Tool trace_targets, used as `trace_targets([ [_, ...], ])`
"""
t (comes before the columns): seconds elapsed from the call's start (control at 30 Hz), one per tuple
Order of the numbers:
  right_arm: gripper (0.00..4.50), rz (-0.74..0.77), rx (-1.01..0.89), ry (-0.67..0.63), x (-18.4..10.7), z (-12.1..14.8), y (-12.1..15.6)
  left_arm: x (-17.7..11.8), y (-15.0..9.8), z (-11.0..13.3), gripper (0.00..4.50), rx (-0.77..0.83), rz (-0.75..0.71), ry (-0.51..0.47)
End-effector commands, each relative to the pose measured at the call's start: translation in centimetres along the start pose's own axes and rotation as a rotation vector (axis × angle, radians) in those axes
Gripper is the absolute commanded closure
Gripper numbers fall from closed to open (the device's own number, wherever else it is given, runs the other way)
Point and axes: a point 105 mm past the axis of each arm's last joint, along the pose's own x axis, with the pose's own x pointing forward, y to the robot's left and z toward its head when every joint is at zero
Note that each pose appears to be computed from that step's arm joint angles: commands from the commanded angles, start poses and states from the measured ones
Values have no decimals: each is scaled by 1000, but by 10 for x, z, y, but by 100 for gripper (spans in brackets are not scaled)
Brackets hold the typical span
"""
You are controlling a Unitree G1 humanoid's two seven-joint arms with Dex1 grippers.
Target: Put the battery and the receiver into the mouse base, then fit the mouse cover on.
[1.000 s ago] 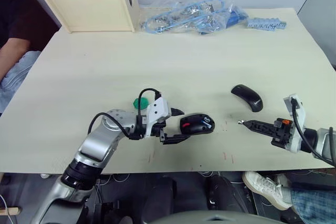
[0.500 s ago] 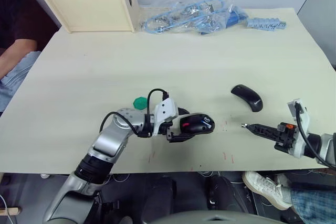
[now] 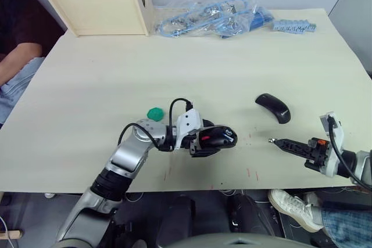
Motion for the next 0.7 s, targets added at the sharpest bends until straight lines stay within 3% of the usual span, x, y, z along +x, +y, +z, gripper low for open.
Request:
trace_targets([
  [0.03,450,25,-36,-28,-4,7,10,3,-1,12,6,46,-10,-2],
  [0.7,450,31,-36,-38,-2,7,12,5,0,12,6,52,-12,22],
])
